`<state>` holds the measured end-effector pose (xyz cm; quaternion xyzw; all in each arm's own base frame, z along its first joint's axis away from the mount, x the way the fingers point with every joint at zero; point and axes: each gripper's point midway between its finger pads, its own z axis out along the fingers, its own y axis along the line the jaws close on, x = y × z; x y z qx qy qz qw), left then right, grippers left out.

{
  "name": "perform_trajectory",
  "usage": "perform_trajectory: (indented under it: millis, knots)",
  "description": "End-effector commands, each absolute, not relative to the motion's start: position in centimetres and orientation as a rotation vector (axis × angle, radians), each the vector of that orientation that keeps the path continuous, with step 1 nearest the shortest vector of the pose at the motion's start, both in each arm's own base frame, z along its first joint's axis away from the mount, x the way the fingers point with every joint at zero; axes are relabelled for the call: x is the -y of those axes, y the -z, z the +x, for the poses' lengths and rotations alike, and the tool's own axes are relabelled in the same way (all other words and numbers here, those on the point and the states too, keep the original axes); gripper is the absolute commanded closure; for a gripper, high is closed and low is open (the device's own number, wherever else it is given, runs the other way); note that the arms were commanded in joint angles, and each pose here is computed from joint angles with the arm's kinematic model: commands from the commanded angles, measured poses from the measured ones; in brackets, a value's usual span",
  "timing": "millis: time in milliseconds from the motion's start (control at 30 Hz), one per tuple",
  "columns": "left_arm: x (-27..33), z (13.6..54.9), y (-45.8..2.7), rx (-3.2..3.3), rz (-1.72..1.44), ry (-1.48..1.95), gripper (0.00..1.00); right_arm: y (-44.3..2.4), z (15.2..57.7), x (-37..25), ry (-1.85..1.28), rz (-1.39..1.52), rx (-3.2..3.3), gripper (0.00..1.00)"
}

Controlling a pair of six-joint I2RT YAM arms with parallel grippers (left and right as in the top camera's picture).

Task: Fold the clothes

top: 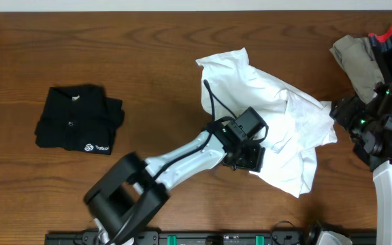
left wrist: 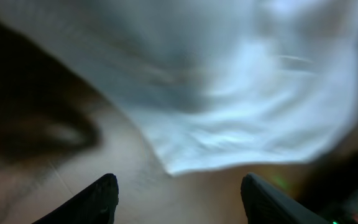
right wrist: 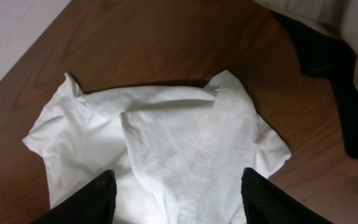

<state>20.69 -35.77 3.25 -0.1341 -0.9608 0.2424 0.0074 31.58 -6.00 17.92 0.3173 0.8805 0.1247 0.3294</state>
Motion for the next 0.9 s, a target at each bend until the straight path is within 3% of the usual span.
perform_trajectory:
  millis: [0,267,400,533,700,867]
  knots:
    - [35.2,20.8,-1.5,2.973,-0.289,-0.715,0.34,-18.1,31.6,5.9,-0.338,0.821,-2.304,0.38]
    - [37.3,20.2,0.3,2.899,-0.33,-0.815,0.36,-18.1,31.6,5.9,-0.338,0.821,-2.303,0.38]
    - [37.3,19.7,1.1,2.862,-0.321,-0.809,0.6,-18.1,31.6,6.0,-0.337,0.821,-2.303,0.38]
    - [36.9,19.7,1.0,2.862,-0.336,-0.797,0.94,-18.1,31.6,6.0,-0.338,0.821,-2.303,0.38]
    - [33.2,22.3,-1.0,2.948,-0.265,-0.65,0.94,-18.0,31.5,5.7,-0.338,0.787,-2.321,0.38]
    - [24.2,26.6,-6.4,3.207,-0.134,-0.308,0.94,-18.5,31.7,3.0,-0.46,0.541,-2.364,0.46]
